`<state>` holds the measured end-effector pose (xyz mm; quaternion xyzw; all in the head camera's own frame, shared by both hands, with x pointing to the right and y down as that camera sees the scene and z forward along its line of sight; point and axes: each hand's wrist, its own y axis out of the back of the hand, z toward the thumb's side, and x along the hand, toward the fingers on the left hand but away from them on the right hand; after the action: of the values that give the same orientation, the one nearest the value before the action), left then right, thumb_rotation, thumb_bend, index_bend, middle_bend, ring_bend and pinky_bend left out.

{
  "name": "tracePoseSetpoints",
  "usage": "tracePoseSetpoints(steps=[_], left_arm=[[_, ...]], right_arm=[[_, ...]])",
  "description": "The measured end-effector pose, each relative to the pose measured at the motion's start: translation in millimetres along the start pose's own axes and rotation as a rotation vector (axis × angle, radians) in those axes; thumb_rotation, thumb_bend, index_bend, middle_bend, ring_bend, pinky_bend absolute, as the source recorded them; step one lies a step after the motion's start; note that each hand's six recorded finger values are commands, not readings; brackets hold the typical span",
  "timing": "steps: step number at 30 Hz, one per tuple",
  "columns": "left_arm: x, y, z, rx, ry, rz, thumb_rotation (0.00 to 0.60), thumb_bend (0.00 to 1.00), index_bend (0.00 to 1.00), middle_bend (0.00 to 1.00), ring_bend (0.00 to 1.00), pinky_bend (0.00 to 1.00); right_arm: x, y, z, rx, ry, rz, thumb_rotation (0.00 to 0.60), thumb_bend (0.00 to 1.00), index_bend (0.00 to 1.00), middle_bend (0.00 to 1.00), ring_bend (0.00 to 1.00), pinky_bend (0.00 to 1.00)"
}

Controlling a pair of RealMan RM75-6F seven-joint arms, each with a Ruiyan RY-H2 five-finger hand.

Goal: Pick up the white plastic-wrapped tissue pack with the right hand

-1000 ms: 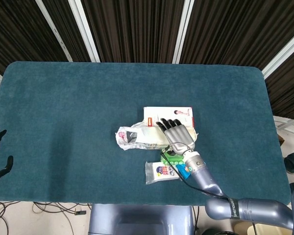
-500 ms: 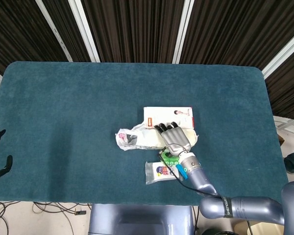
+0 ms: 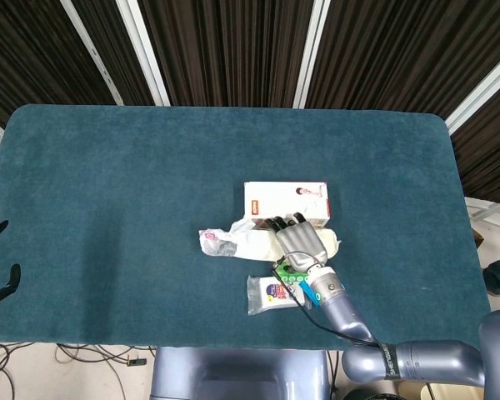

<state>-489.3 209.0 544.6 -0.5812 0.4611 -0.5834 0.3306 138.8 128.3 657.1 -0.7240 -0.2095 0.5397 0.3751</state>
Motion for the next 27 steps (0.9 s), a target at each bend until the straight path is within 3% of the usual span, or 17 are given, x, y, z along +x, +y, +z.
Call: tracePoseSetpoints(steps=[11,18,27], left_arm=[[0.4,0.3,-0.9,-0.006,0.016,-0.001,0.600,0.47,0.07,0.00,0.00,0.00],[0.8,0.4,-1.5,-0.013,0.022,-0.002,0.600,0.47,0.07,0.00,0.00,0.00],[1.0,0.6,-1.5,-0.015,0.025,-0.003,0.600,0.47,0.07,0.00,0.00,0.00]], right_arm=[[-6.2,-10.4,-4.9,0.006,-0.021,-0.045,0.600,0.26,0.23,0.27,0.43,0.30],[-6.8,-15.7,-3.9,-0.024,-0.012,-0.056,0.600,0.32,0.40,0.45,0.58,0.47],[-3.6,-6.7,-4.8,-0.126,0.001,-0.121,0.600,0.35,0.43,0.47,0.59,0.48]])
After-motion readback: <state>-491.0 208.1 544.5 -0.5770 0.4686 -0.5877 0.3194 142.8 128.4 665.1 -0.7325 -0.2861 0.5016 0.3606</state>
